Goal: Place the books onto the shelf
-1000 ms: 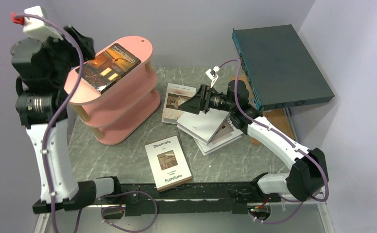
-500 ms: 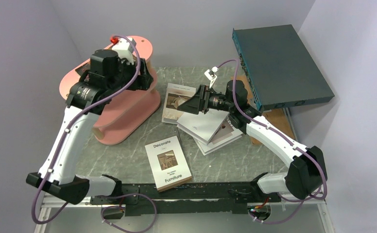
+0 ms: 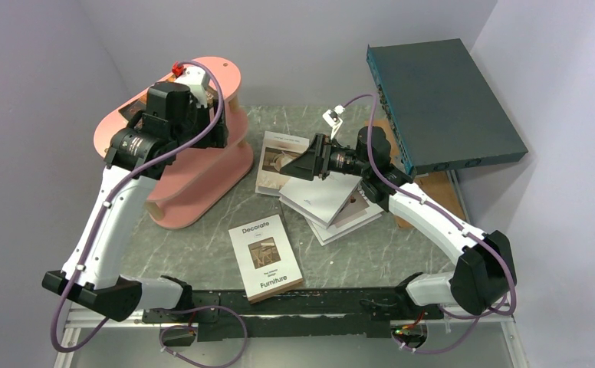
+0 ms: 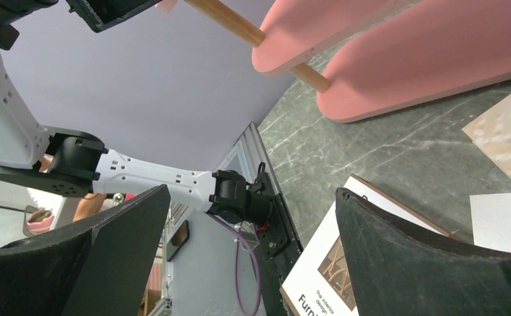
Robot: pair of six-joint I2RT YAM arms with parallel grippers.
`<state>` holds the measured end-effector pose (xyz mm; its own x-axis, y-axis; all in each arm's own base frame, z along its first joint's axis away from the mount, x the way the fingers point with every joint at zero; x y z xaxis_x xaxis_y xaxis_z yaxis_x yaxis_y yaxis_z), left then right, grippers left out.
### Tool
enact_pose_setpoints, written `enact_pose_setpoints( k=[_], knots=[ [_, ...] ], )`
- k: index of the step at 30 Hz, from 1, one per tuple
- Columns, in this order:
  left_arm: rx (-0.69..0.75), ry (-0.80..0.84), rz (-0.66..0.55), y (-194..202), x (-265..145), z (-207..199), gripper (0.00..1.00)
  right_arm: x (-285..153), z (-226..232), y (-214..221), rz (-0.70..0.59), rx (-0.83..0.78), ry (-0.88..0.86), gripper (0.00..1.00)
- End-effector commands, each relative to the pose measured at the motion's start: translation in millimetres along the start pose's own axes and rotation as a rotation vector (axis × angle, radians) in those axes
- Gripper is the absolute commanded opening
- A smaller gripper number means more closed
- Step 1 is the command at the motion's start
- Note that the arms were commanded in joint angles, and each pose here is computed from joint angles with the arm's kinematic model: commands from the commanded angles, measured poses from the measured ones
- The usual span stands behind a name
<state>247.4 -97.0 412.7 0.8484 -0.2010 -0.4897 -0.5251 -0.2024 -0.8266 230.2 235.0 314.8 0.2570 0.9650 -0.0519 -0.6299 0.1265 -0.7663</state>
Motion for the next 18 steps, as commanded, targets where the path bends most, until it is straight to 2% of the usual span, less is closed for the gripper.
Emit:
enact_pose_setpoints(
  k=[1, 11, 18],
  knots=[
    [0.028, -0.044, -0.049, -9, -15, 5, 0.77, 1, 8, -7, -0.036, -0.046, -0.041, 1.00],
    [0.028, -0.116, -0.090, -9, -27, 15, 0.77, 2, 8, -5, -0.031, -0.040, -0.040, 1.00],
    [0.026, -0.136, -0.077, -8, -27, 18, 0.77, 4, 8, -3, -0.027, -0.038, -0.044, 1.00]
  ],
)
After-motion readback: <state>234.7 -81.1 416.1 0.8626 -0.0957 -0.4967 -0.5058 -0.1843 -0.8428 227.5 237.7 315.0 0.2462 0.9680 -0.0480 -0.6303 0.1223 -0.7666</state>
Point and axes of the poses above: each gripper's point midway between its finger pads, its own x axis out along the fingers, its own z axis along the line the jaws close on, y = z × x, the point moved 9 cm from there along -x, back along the fingers, and after that the axes turned 11 degrees about -x, right-handed, at the moved point
